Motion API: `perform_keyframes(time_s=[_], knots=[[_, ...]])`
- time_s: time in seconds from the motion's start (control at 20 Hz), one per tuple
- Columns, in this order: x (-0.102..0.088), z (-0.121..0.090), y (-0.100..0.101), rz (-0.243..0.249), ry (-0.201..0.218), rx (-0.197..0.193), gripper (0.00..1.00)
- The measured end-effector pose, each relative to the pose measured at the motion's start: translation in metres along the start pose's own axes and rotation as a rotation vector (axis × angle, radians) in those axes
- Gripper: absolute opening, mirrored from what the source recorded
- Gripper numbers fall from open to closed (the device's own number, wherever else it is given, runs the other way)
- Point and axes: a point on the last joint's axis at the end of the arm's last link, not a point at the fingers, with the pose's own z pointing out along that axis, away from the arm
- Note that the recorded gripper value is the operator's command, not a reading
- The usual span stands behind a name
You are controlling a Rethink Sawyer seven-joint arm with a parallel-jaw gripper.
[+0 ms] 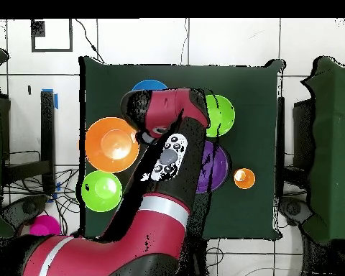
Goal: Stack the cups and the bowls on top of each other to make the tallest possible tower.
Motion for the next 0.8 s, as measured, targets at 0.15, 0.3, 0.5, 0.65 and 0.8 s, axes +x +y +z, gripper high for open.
perform_keyframes(time_s=[0.15,0.3,0.5,0.65,0.8], knots=[[-0.001,-0.002,0.002,-0.001,-0.01,-0.013,0.0],[-0.003,-0.005,0.002,0.0,-0.018,-0.028,0.0],[-0.005,-0.008,0.001,0.002,-0.022,-0.041,0.0],[-0.008,-0.011,0.0,0.004,-0.025,-0.054,0.0],[-0.011,-0.012,-0.001,0.008,-0.026,-0.065,0.0]])
